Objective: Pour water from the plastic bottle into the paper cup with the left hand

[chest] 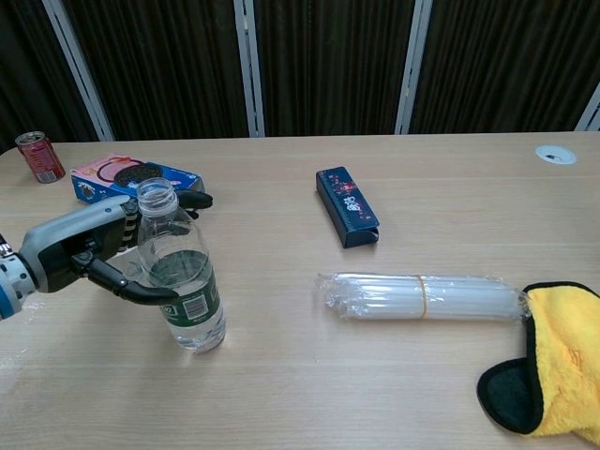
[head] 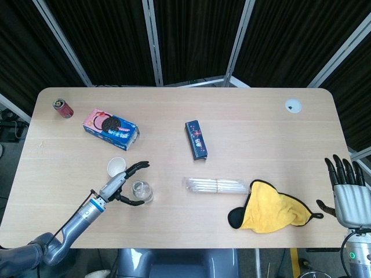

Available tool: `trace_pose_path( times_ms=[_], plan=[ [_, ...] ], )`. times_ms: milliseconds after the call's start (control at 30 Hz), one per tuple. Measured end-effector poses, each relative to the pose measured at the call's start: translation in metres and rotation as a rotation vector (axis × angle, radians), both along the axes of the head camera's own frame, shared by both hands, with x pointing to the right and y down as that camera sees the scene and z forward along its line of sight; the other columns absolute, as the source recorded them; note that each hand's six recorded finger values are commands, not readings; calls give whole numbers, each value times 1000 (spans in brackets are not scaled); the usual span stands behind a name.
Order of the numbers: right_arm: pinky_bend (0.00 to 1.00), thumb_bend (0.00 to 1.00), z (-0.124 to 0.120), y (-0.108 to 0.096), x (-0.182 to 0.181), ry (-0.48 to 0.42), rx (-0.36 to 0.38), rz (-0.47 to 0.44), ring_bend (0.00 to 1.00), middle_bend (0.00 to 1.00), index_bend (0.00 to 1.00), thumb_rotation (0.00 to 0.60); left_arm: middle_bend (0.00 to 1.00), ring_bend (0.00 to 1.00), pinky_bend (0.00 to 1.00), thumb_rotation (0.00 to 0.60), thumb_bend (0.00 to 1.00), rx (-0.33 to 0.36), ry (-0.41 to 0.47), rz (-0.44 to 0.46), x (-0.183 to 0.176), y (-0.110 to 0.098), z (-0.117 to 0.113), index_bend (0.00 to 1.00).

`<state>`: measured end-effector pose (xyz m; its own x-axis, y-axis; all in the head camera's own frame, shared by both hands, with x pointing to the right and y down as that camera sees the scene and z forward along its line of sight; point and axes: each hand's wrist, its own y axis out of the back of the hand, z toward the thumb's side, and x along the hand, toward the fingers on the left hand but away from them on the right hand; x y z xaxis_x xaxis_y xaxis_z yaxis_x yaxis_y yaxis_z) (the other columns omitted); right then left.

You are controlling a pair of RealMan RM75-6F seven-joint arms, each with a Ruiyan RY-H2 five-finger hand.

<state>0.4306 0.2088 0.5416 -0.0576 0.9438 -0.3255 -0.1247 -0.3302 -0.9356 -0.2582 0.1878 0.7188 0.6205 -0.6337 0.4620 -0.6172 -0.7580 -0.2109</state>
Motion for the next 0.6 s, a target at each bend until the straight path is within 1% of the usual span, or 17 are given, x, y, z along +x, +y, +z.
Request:
trace_pose_path(
  times_ms=[200, 300, 400, 500, 600],
  plan=[
    [0, 0, -3, 4, -3, -3, 0, -5, 0, 0, 0, 600, 0, 0, 19, 600, 153, 54, -9, -1, -21, -9, -25, 52],
    [0, 0, -4, 4, -4, -5, 1, -7, 0, 0, 0, 600, 0, 0, 1, 600, 155, 109, -44, 5, -38, -15, -38, 16],
    [0, 0, -5, 4, -4, -10, 2, -8, 0, 0, 0, 600, 0, 0, 0, 600, 152, 183, -98, 12, -55, -20, -50, 0],
    [0, 0, -6, 4, -5, -18, 4, -11, 0, 0, 0, 600, 0, 0, 0, 600, 147, 271, -174, 25, -72, -24, -61, 0],
    [0, 0, -8, 4, -8, -33, 8, -19, 0, 0, 0, 600, 0, 0, 0, 600, 146, 365, -282, 39, -89, -28, -70, 0]
  ],
)
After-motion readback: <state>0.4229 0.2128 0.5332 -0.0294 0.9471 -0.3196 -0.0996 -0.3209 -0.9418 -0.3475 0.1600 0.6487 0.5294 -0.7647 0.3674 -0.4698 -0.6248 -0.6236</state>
